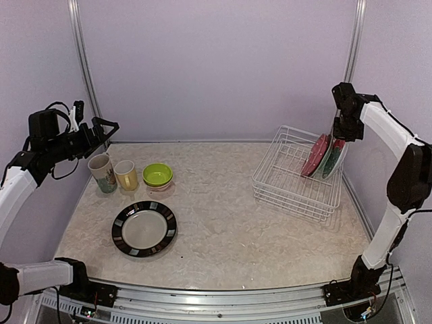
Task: Unload the mixed dishes from the dish rack
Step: Grab the plate from the dish rack.
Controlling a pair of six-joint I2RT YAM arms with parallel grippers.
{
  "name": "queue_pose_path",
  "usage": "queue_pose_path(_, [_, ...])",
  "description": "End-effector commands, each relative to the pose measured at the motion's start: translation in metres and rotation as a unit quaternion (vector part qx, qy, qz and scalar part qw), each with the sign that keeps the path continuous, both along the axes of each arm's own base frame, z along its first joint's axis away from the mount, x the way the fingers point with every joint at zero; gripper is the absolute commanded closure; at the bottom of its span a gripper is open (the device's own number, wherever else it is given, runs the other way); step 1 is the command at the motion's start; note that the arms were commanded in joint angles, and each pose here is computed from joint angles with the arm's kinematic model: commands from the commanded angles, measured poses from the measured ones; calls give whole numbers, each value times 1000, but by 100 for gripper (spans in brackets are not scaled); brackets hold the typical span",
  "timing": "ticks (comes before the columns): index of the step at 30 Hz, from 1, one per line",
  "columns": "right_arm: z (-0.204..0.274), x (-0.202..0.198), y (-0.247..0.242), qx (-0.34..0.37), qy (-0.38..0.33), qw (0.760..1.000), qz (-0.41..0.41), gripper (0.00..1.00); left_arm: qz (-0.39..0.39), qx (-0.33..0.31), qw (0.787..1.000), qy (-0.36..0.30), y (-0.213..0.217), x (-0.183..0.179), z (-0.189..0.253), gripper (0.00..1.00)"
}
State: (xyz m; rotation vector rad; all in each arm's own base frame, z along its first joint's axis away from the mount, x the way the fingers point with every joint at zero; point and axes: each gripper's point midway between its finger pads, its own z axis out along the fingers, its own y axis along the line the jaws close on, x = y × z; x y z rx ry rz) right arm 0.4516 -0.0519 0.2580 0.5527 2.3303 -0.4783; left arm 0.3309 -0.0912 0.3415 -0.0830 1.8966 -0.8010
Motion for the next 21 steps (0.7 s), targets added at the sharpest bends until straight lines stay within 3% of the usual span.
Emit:
queue_pose_path(1, [47, -22, -12, -24, -52, 998, -23, 100, -11, -17, 1000, 3, -1, -3, 0, 1])
queue_pose_path(6, [64, -47, -6, -13, -67, 998, -5, 100, -14, -27, 999, 14, -1, -1, -3, 1])
queue_pose_path(13, [68, -77, 24, 60, -100, 990, 78, 100, -12, -46, 998, 31, 7, 6, -7, 1])
queue_pose_path(21, [86, -103, 69, 157, -168, 956, 181, 100, -21, -59, 996, 61, 4, 15, -22, 1])
